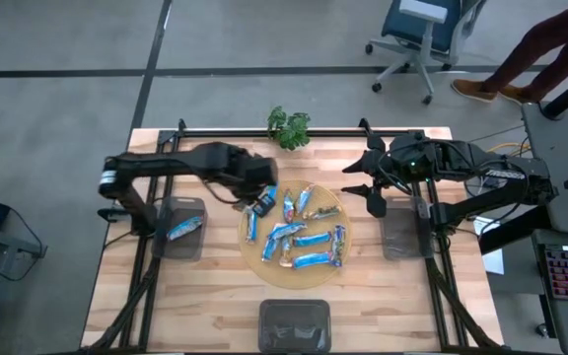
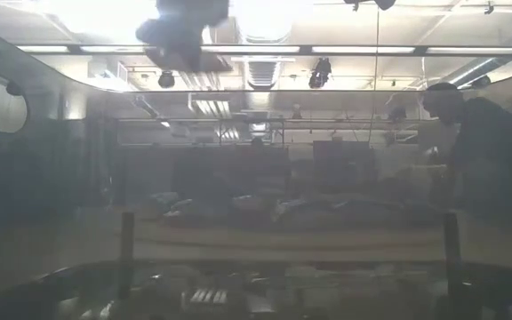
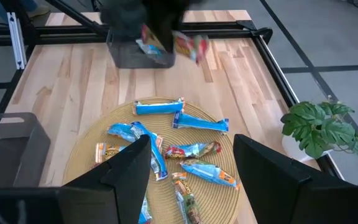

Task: Pick and place Granola Bars by type
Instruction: Put the red granola bar into the top left bin

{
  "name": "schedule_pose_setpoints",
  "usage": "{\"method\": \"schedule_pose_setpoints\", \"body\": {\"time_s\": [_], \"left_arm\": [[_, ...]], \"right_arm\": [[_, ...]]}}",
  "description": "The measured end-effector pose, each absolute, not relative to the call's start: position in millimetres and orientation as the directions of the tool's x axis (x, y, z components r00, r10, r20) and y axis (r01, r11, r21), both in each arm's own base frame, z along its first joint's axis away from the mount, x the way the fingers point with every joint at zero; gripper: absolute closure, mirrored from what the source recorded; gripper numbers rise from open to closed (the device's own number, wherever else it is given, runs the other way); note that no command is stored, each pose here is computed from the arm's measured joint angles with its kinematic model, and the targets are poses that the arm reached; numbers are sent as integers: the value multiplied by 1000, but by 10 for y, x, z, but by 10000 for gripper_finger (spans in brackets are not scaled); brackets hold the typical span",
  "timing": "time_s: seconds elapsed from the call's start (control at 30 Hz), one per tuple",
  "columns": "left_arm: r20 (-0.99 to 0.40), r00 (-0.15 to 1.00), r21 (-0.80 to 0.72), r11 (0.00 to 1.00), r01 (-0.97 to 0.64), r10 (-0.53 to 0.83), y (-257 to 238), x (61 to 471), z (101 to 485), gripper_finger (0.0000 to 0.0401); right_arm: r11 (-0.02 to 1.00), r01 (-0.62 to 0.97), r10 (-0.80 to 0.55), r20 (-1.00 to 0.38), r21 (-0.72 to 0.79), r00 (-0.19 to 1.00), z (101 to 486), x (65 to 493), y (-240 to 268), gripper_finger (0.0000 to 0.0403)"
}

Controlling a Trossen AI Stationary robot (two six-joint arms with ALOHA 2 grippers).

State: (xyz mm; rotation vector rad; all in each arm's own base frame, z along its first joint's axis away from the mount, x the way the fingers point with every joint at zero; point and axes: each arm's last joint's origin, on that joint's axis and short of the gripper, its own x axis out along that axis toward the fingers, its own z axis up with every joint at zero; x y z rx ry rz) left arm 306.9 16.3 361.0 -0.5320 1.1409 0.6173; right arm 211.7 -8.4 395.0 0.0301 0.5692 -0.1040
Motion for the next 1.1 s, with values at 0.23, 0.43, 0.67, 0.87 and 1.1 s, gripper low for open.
{"method": "schedule_pose_setpoints", "body": {"time_s": [0.23, 0.43, 0.67, 0.87, 1.1], "left_arm": [[-958, 238, -82, 644, -761, 160, -17, 2547, 3889, 373], [-967, 211, -91, 581, -809, 143, -122, 2293, 3734, 373], [-988, 83, -17, 447, -894, 128, -131, 1925, 3253, 373], [-989, 110, -60, 425, -903, 95, -130, 1681, 2891, 373], [-994, 74, -49, 281, -959, 81, -109, 1417, 2601, 373]], "right_arm": [[994, 107, -90, -537, 0, 839, 3953, 2118, -84, 184], [993, 114, -98, -534, -4, 840, 3955, 2120, -87, 184], [993, 120, -101, -533, 1, 840, 3957, 2120, -88, 184], [992, 125, -105, -533, 2, 840, 3957, 2120, -89, 184], [992, 126, -106, -531, 2, 841, 3958, 2121, -89, 184]]}}
